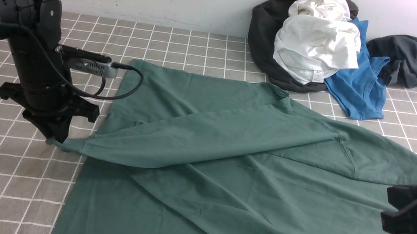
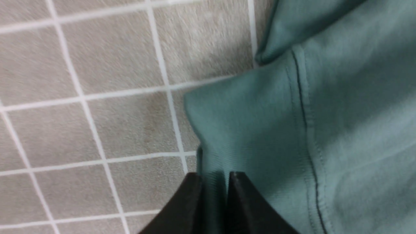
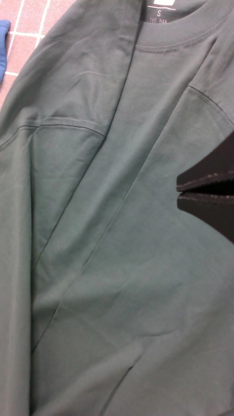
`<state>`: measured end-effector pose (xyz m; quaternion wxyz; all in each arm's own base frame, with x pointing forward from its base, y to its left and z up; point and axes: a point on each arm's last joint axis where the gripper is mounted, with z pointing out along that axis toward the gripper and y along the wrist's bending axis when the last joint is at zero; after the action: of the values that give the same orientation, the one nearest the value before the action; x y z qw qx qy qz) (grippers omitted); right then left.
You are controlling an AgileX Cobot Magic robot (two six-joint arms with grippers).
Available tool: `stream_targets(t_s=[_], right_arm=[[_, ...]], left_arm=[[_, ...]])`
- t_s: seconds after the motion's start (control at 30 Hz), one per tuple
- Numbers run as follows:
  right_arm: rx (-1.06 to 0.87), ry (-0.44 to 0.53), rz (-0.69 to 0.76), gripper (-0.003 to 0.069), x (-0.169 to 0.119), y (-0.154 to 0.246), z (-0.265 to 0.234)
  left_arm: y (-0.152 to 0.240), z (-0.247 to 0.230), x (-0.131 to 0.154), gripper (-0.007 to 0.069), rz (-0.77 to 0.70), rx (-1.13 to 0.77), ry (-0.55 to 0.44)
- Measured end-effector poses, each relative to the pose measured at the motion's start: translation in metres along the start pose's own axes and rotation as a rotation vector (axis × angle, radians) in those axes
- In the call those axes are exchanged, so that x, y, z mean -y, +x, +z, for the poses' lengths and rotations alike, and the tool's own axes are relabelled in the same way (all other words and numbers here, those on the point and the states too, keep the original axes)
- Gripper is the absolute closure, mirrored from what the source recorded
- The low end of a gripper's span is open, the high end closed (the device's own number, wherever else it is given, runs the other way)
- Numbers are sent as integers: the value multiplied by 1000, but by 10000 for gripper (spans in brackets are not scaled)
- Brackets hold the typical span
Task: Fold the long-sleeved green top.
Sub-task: Use the left arm to drag and drop the cuff onto the cuff closest to the left arm, then use both arms simultaneously to clamp the lower edge of the clothing fabric
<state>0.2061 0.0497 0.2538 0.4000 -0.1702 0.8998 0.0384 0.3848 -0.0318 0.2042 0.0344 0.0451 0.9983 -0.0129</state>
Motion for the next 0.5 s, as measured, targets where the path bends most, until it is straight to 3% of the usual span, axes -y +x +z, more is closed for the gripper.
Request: stream_targets(t_s=[0.27, 0.4, 0.5], right_arm=[[-53, -29, 31, 669, -2, 1, 0], [-147, -59, 31, 653, -2, -9, 8], [-211, -63, 32, 594, 4, -30, 33]], left_arm=[[8, -28, 4, 336, 12, 37, -4], [21, -65, 20, 316, 58, 114, 0], [37, -100, 43, 315, 136, 198, 11]])
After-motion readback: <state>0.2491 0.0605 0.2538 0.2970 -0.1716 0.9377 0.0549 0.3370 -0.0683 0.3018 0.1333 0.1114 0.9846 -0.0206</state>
